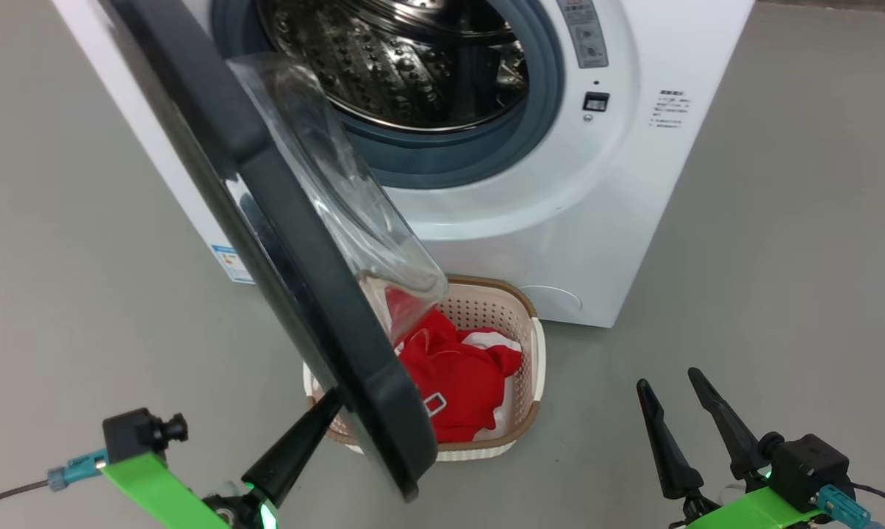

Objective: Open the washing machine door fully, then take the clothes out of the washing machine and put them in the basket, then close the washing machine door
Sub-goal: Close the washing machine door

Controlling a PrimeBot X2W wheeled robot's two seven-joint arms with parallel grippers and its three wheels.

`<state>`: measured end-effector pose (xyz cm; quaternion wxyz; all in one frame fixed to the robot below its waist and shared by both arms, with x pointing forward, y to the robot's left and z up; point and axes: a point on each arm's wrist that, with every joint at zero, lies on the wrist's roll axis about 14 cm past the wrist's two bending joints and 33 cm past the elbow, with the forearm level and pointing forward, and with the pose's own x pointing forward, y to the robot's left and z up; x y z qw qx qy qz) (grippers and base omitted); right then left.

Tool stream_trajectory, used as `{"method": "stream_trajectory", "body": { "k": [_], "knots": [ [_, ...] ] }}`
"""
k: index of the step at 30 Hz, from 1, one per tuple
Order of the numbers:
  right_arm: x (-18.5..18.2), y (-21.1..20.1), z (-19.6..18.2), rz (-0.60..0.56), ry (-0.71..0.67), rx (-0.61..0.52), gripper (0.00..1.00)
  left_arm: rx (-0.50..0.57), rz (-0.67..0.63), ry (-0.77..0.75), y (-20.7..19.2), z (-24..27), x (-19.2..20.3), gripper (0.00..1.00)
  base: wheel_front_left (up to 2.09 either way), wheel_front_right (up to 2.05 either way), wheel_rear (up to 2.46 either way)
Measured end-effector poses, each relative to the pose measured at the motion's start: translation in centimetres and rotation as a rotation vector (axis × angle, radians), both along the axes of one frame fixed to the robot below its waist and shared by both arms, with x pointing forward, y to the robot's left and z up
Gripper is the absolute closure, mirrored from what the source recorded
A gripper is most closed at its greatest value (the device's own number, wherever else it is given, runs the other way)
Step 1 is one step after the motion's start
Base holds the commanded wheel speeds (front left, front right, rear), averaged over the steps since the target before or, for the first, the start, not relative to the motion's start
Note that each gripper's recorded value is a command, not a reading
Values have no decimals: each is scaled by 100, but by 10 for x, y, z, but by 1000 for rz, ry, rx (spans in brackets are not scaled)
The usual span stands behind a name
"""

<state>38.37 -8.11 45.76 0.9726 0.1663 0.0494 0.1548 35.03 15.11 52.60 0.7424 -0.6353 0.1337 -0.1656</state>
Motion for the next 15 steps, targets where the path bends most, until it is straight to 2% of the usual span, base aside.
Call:
{"method": "stream_trajectory", "body": {
  "k": [15],
  "knots": [
    [3, -38, -1, -123, 2, -5, 0, 27, -92, -77, -53, 16, 60, 100, 0, 0, 0]
  ]
}}
